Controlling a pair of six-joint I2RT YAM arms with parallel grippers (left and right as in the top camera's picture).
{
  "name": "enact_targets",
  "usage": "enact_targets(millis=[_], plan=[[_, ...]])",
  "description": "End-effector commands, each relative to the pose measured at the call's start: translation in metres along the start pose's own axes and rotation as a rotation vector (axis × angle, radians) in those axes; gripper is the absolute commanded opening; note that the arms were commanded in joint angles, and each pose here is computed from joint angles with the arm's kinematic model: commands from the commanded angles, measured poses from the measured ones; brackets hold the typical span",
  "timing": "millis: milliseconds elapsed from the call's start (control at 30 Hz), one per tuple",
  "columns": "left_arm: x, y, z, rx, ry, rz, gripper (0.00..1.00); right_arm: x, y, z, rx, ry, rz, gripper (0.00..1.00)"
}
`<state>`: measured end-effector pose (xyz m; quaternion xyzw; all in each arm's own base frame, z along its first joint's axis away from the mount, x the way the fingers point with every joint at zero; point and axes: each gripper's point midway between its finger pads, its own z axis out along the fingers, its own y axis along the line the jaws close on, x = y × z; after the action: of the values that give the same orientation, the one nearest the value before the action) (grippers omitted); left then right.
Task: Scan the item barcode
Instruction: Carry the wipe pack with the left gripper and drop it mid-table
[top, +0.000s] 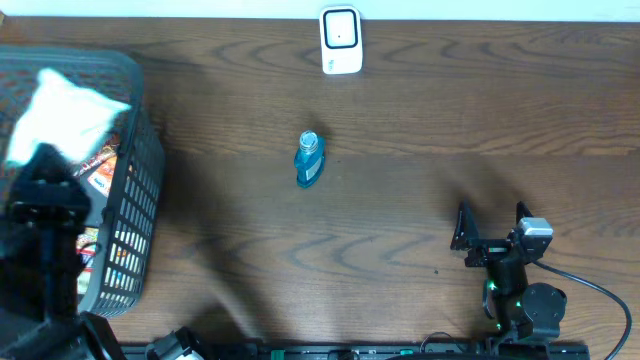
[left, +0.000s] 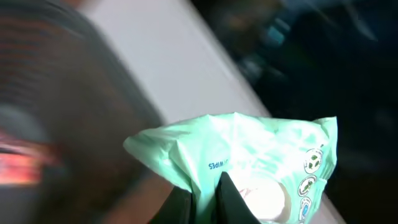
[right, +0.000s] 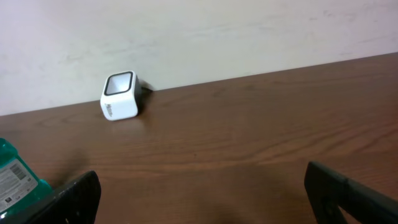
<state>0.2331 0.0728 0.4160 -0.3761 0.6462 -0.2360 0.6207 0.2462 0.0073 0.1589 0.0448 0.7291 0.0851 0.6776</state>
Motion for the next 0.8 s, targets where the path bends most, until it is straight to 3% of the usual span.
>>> enact_targets(millis=[0, 233, 367, 633, 767], plan=[[0.046, -0.041, -0.004, 0.23, 0.271, -0.013, 0.07, 0.0, 0.0, 0.0, 0.0, -0.002, 0.007, 0.99], [0.103, -0.063, 0.009, 0.344, 0.506, 0.006, 0.07, 0.0, 0.0, 0.0, 0.0, -0.002, 0.007, 0.99], [0.149, -0.071, 0.025, 0.329, 0.632, 0.041, 0.07, 0.0, 0.0, 0.0, 0.001, -0.002, 0.007, 0.99], [0.29, -0.087, 0.046, 0.235, 0.849, 0.218, 0.07, 0.0, 0.0, 0.0, 0.001, -0.002, 0.007, 0.99], [0.365, -0.068, 0.052, 0.043, 0.871, 0.248, 0.07, 0.0, 0.0, 0.0, 0.001, -0.002, 0.007, 0.99]])
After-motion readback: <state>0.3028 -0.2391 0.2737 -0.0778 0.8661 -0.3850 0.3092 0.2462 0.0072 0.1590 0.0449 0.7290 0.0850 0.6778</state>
